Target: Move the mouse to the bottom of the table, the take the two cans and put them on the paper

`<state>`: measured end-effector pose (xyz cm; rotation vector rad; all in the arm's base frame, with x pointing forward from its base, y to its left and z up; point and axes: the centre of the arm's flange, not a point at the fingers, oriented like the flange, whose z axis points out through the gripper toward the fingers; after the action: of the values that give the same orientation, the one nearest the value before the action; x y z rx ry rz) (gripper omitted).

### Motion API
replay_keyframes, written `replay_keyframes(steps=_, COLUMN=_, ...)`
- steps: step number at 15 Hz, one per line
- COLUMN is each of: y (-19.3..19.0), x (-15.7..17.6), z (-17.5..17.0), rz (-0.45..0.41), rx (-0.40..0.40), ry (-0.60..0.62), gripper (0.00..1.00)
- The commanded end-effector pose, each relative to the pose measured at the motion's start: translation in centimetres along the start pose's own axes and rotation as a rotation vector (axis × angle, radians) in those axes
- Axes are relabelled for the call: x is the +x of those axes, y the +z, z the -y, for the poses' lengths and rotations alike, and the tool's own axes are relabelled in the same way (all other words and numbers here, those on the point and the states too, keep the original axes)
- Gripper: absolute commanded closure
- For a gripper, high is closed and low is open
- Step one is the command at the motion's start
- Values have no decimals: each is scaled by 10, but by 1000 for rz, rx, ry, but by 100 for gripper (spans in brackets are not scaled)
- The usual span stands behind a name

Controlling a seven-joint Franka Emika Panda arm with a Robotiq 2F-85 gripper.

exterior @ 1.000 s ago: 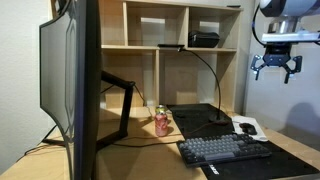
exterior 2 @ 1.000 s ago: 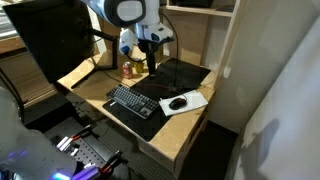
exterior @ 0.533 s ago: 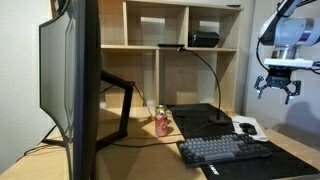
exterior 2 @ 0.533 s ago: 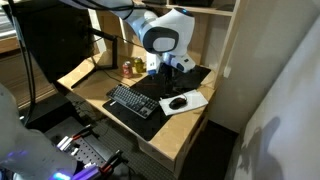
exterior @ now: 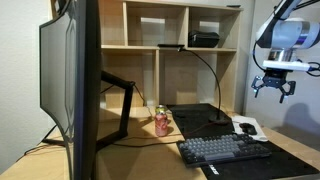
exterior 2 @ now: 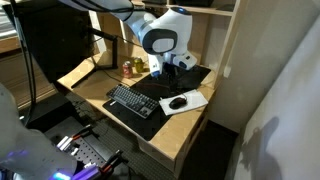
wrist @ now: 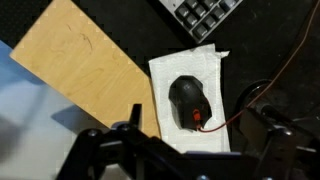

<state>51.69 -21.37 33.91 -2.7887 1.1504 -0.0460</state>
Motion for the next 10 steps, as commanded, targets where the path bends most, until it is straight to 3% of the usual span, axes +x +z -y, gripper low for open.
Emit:
replay_keyframes(steps=1, y=31, x=23, z=14, rz=-95, rx=11, ry=-121, gripper=0)
replay_keyframes(steps=3, y=47, x=32, z=20, rz=-139, rx=-8, ry=-135, gripper=0)
replay_keyframes(steps=4, y=47, x=39, z=23, rz=-132, rx=12, ry=-42, gripper=0)
replay_keyframes(steps=5, y=38, x=21, z=15, rz=-117, rx=0, ry=-87, gripper=0)
replay_keyframes(steps=10, y=41, x=23, z=17, rz=-119, rx=-1, ry=-83, gripper=0)
